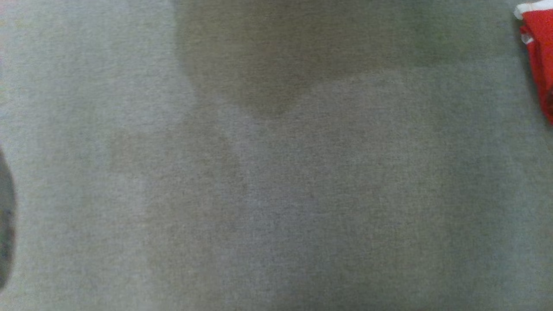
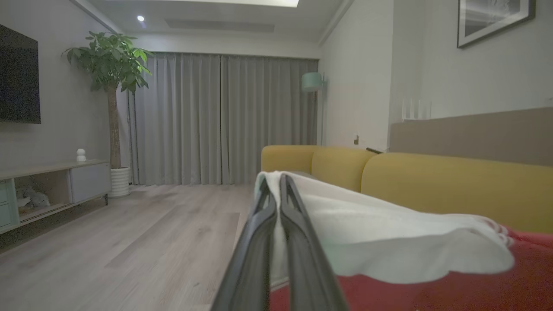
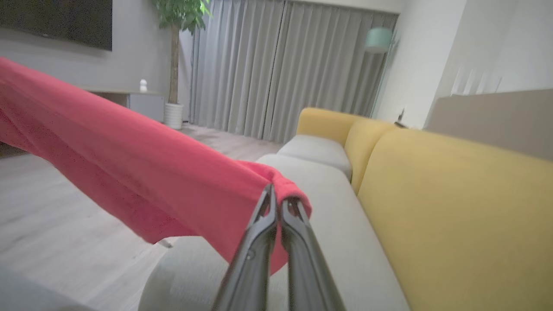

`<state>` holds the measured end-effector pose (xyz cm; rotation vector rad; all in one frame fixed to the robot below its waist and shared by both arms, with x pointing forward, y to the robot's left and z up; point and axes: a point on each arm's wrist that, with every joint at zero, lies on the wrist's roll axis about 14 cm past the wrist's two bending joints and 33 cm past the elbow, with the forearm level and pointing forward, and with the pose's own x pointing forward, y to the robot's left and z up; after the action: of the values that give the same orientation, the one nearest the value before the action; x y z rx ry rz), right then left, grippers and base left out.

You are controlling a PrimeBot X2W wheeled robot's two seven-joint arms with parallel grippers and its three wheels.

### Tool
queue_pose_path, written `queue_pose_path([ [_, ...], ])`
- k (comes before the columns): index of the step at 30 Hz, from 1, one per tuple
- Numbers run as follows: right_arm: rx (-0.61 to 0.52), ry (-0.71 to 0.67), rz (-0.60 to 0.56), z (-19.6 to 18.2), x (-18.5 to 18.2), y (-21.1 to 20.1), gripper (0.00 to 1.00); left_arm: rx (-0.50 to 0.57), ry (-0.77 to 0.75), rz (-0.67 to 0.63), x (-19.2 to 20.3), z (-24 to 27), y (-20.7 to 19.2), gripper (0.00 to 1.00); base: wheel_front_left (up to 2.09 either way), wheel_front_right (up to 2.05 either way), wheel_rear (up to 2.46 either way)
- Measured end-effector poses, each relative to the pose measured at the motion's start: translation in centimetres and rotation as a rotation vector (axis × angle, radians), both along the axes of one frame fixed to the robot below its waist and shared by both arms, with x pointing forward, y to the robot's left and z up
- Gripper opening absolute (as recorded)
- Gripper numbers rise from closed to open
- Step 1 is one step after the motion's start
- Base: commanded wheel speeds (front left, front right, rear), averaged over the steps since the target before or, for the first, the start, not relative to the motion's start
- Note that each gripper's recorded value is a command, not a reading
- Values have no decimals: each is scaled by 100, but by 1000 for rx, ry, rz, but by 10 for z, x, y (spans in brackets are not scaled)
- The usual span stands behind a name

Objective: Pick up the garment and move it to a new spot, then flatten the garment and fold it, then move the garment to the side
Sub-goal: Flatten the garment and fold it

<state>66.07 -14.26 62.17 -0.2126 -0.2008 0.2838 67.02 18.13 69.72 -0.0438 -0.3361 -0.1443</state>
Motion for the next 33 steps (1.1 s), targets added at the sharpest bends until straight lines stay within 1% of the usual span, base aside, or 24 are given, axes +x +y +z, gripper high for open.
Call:
queue_pose_path([
  [3, -22, 134, 4, -55, -11, 1, 0, 37, 130, -9, -10, -58, 0, 0, 0, 0, 0],
  [7, -78, 334, -1, -125, -40, -6, 0, 92, 315, -20, -42, -140, 3, 0, 0, 0, 0],
  [9, -99, 422, 1, -150, -56, -7, 0, 116, 385, -27, -61, -171, 4, 0, 0, 0, 0],
  [12, -127, 528, 12, -174, -80, -8, 0, 135, 481, -60, -91, -205, -1, 0, 0, 0, 0],
  [16, -151, 604, 9, -185, -106, -21, 0, 175, 627, -140, -135, -242, -15, 0, 0, 0, 0],
  [19, -163, 641, 23, -184, -123, -24, 0, 223, 771, -193, -175, -267, -13, 0, 0, 0, 0],
  [20, -163, 641, 23, -184, -123, -24, 0, 223, 771, -193, -175, -267, -13, 0, 0, 0, 0],
  [22, -172, 666, 44, -183, -135, -22, 0, 245, 845, -227, -201, -277, -9, 0, 0, 0, 0],
  [26, -182, 730, 81, -185, -163, -19, 0, 259, 928, -278, -239, -276, -2, 0, 0, 0, 0],
  [27, -186, 772, 97, -189, -179, -19, 0, 256, 950, -304, -253, -271, -3, 0, 0, 0, 0],
  [33, -200, 875, 124, -194, -222, -28, 0, 250, 1027, -375, -302, -265, -9, 0, 0, 0, 0],
])
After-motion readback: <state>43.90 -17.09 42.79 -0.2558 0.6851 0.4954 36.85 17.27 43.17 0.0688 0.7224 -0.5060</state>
